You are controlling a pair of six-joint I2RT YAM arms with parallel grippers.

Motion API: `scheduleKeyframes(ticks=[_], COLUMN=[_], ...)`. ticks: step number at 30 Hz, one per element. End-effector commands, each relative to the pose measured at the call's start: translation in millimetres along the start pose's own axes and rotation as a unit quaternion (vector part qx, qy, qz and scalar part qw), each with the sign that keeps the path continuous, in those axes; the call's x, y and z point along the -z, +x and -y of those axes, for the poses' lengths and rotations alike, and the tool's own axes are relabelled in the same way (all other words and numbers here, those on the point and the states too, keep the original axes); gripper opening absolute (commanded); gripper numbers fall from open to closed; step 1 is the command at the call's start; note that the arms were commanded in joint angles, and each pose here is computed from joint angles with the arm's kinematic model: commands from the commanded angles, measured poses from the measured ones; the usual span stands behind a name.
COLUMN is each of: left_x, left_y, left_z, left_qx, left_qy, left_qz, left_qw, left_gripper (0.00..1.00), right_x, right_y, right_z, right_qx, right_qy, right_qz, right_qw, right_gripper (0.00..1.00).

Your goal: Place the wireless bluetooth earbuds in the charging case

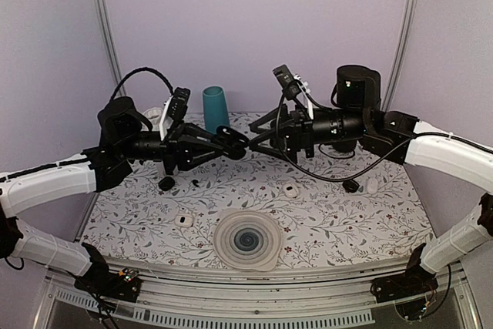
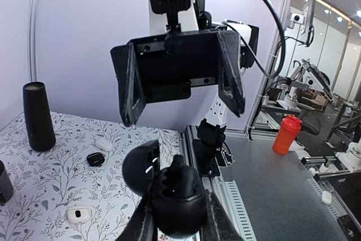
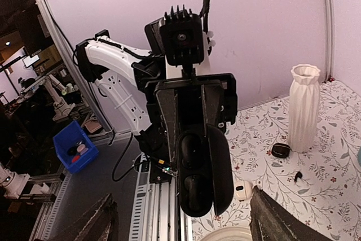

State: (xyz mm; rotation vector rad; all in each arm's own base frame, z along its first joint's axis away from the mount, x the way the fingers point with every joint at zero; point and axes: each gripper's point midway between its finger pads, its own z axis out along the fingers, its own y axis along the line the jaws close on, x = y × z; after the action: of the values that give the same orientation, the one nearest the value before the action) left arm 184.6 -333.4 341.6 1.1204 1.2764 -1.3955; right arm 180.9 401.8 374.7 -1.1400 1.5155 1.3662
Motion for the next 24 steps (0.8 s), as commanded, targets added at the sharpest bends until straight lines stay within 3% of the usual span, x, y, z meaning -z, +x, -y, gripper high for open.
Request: scheduleKeyframes(ticks=[1, 11, 24], left_x=[0.6, 0.7, -0.3], left_y=[-14.5, -13.2, -9.4], left_z=[13.3, 7.5, -3.2], left_qx=[-0.020, -0.018, -0.008], left_qy=[0.012, -0.003, -0.027], left_qz=[0.012, 0.014, 0.010], left_qw=[1.000, 1.000, 1.000], left_gripper=[0.00, 0.00, 0.00], right_x=[-8.3, -15.7, -10.1], right_y=[-2.7, 1.3, -2.1], right_z=[-15.8, -29.9, -33.7], right_qx=[-0.018, -0.027, -0.003], right_qy=[-0.067, -0.130, -0.112], right_qz=[0.004, -0.010, -0.002], right_qw=[0.998, 0.991, 0.994], right_gripper=[0.81, 0.81, 0.66])
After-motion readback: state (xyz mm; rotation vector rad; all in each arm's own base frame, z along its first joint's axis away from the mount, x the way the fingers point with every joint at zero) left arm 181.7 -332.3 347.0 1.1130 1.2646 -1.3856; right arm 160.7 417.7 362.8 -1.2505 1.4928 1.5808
